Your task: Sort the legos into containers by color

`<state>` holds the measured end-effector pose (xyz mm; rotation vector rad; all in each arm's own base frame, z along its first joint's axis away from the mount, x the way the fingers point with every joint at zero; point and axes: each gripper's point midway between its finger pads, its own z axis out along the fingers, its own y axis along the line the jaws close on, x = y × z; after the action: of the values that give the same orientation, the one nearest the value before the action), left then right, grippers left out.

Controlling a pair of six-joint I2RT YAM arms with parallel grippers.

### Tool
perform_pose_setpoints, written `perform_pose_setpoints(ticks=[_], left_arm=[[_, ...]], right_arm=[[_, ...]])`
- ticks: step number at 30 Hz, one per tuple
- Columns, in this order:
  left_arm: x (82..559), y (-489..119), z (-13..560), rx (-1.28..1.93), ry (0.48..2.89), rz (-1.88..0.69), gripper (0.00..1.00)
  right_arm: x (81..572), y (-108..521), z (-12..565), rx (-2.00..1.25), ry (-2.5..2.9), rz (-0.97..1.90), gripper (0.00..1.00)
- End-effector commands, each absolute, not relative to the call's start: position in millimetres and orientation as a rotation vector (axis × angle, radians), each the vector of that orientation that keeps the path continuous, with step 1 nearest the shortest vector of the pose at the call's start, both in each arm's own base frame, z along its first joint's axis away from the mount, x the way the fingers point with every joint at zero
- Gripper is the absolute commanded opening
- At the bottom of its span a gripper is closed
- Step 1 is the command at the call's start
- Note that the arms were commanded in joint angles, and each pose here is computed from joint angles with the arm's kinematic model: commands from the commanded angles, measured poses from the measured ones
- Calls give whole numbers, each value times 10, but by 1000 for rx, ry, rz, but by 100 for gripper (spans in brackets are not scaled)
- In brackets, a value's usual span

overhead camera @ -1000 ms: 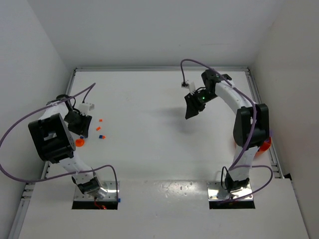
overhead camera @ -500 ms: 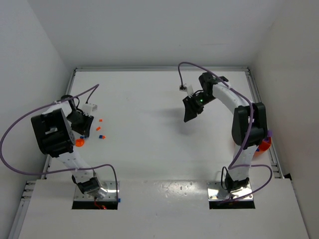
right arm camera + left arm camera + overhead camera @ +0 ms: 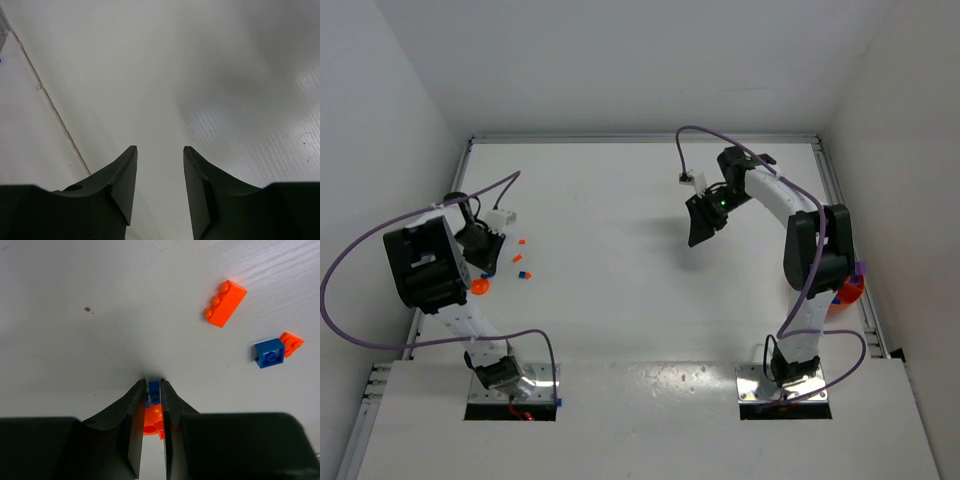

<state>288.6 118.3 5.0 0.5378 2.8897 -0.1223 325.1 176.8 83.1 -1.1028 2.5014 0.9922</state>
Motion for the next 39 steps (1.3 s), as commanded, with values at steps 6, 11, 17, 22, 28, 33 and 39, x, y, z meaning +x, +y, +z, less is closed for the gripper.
perform_pose_setpoints(ticks=[6,11,17,22,28,33,39], left_arm=[[2721,1132,-102,608,2921,-142,23],[2684,1120,-125,622,2926,-151,16],[2700,827,16,590,2875,-389,0],[3125,366,649,442,2628,-744,0],[3350,-501,1431,231,2273,-1429,0],[3364,-782,1633,104,2186,-1616,0],[3298,-972,1716,-21,2229,-1716,0]], right_arm=[[3260,1827,868,-1107,2479,1018,43],[3217,1850,873,-1119,2478,1022,43],[3180,1950,970,-1069,2399,1080,43],[3269,2228,1229,-1034,2243,1055,43],[3402,2692,1552,-1055,2046,1085,44],[3289,3147,1545,-1165,1977,1115,44],[3342,3533,1637,-1129,1887,1056,44]])
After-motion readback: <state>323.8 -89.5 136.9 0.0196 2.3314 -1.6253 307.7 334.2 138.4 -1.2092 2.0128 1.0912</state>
